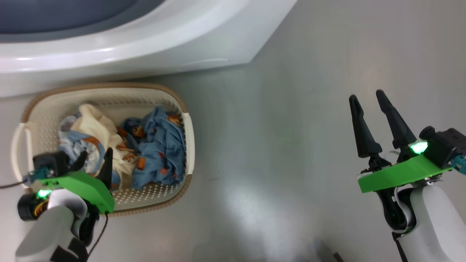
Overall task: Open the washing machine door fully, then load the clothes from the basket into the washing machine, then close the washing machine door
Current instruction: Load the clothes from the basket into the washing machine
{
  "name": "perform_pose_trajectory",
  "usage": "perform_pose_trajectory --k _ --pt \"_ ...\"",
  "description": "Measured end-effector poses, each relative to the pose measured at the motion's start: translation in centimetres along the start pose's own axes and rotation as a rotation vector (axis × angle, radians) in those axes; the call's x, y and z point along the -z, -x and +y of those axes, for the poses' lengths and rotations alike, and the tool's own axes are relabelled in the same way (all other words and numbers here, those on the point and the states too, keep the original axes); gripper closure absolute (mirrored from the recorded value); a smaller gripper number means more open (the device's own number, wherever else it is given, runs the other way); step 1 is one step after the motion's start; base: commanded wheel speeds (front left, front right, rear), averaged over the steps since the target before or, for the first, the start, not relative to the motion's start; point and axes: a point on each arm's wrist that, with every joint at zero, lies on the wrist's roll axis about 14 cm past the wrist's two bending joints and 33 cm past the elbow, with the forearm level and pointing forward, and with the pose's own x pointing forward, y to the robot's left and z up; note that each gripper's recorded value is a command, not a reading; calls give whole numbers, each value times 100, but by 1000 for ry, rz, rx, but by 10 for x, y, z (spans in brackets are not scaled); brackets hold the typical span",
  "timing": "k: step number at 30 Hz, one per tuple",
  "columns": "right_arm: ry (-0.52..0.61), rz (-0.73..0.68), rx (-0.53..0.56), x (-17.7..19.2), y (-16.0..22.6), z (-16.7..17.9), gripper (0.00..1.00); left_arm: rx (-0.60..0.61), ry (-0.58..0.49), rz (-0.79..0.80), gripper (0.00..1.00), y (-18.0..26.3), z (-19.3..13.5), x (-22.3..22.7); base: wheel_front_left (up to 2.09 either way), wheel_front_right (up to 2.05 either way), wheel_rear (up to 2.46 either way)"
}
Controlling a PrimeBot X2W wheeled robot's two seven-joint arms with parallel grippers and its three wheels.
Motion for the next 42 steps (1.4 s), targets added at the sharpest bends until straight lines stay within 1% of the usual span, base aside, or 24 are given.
perform_pose_trajectory --k 10,24,33,34,35,36,37,42 --pt "15 24 -5 17 -14 -4 0 -6 -4 107 0 -31 6 24 0 0 0" --pt "25 45 -19 34 -27 -5 0 -52 -39 219 0 -64 32 40 0 0 0" --pt "41 64 -8 41 -25 -11 0 -66 -14 276 0 -75 36 54 0 0 0" --pt "43 64 -8 41 -25 -11 0 -66 -10 281 3 -76 35 55 0 0 0" --pt "44 64 -8 41 -25 -11 0 -65 -8 284 51 -76 35 56 0 0 0" --pt "44 62 -9 40 -25 -11 0 -65 -5 286 80 -75 35 56 0 0 0" --pt "44 61 -10 40 -25 -11 0 -67 4 282 100 -75 35 55 0 0 0" --pt "41 47 -22 34 -27 -6 0 -66 42 244 100 -72 30 43 0 0 0"
